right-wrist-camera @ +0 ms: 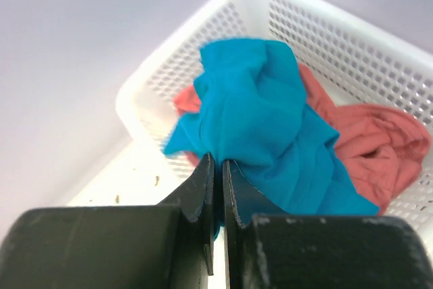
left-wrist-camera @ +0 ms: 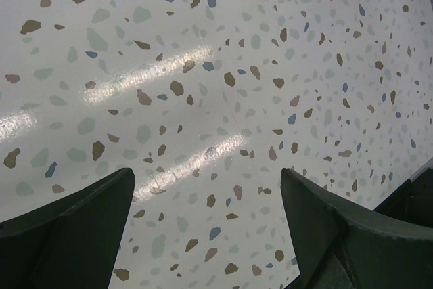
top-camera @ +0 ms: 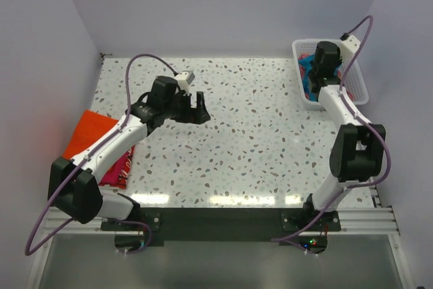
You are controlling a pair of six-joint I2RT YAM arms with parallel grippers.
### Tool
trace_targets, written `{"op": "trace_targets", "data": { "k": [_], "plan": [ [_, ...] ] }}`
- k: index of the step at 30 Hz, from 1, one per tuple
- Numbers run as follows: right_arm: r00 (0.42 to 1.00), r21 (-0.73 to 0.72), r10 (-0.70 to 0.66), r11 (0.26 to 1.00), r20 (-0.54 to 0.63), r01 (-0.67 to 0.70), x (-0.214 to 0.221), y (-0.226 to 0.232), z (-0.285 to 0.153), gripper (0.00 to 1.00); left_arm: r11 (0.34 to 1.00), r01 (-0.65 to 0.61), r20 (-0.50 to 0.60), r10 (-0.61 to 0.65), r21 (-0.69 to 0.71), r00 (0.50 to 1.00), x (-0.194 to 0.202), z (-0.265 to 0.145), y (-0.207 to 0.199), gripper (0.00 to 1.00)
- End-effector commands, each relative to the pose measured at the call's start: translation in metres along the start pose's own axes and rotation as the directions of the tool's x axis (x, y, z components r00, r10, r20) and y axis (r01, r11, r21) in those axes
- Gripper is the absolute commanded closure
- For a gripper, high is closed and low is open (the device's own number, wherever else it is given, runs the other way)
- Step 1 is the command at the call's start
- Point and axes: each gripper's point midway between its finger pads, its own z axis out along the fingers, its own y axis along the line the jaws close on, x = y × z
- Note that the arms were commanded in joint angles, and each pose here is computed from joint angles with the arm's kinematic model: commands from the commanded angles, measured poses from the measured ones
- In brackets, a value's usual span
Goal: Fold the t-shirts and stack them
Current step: Grab the tshirt from the pile, then move the tshirt to the center of the board
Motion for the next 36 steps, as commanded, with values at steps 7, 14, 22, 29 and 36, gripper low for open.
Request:
{"op": "trace_targets", "data": {
  "k": [7,14,22,29,36],
  "plan": [
    [0.957,-0.3,0.04,0.953,0.288,0.05,-0.138,0.095,-0.131,1.0,0.998,-0.029,0.151,0.02,0.057,0.988,-0.03,-0.032,-0.018,0.07],
    [0.94,-0.605,0.085,0.784,0.329,0.141,-0.195,0.171,-0.263,1.0,0.997,0.005,0.242,-0.024,0.081,0.97,-0.038,-0.056,-0.026,0.08],
    [0.934,-0.828,0.175,0.532,0.312,0.176,-0.243,0.219,-0.415,1.0,0.995,0.039,0.348,-0.07,0.096,0.935,-0.04,-0.089,-0.029,0.08],
    [0.953,-0.854,0.155,0.496,0.262,0.154,-0.242,0.24,-0.443,1.0,0.992,0.075,0.377,-0.108,0.102,0.92,-0.031,-0.098,-0.025,0.08],
    [0.974,-0.71,-0.077,0.672,0.213,0.208,-0.143,0.229,-0.364,1.0,0.988,0.155,0.35,-0.151,0.016,0.924,-0.01,-0.087,0.0,0.09]
  ]
}}
